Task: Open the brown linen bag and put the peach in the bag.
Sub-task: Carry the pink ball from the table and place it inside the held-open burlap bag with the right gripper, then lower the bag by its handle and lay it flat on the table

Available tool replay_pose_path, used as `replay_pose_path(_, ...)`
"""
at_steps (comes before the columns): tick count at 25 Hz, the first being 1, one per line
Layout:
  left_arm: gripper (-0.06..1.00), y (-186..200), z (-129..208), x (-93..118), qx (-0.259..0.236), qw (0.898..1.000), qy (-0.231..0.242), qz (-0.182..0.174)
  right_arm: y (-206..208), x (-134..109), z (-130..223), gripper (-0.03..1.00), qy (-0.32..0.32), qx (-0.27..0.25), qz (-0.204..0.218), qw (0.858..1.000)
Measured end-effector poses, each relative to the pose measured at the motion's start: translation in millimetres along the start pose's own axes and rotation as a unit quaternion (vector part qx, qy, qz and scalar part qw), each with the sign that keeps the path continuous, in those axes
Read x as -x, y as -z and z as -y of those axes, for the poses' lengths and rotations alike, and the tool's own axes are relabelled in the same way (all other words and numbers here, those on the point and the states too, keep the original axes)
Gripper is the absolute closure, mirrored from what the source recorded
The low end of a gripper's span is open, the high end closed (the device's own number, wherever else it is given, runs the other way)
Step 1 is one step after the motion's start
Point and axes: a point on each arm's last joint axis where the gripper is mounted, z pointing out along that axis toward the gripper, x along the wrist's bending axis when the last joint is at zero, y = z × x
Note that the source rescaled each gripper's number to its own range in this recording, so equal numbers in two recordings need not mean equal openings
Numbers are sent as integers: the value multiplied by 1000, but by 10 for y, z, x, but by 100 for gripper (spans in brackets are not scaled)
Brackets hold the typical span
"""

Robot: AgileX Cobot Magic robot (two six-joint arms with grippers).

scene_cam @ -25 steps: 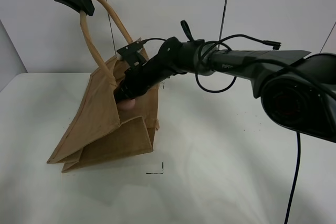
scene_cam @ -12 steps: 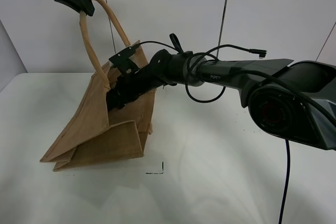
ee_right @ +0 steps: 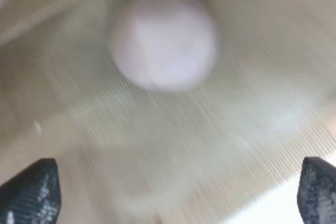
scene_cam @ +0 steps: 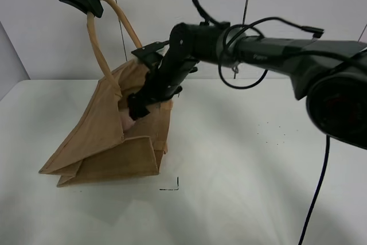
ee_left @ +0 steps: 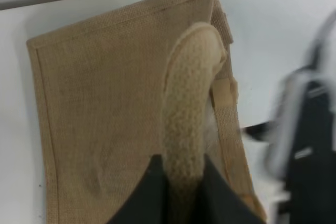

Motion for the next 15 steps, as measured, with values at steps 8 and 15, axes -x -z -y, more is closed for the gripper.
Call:
replay_pose_path(8, 94, 2, 1, 9, 0, 1000, 1, 5, 430, 721, 224, -3, -131, -74, 59, 987)
replay_pose_path(15, 94, 12, 2, 9, 1, 1000, 1, 5, 740, 1609, 562, -3, -228, -86, 119, 962)
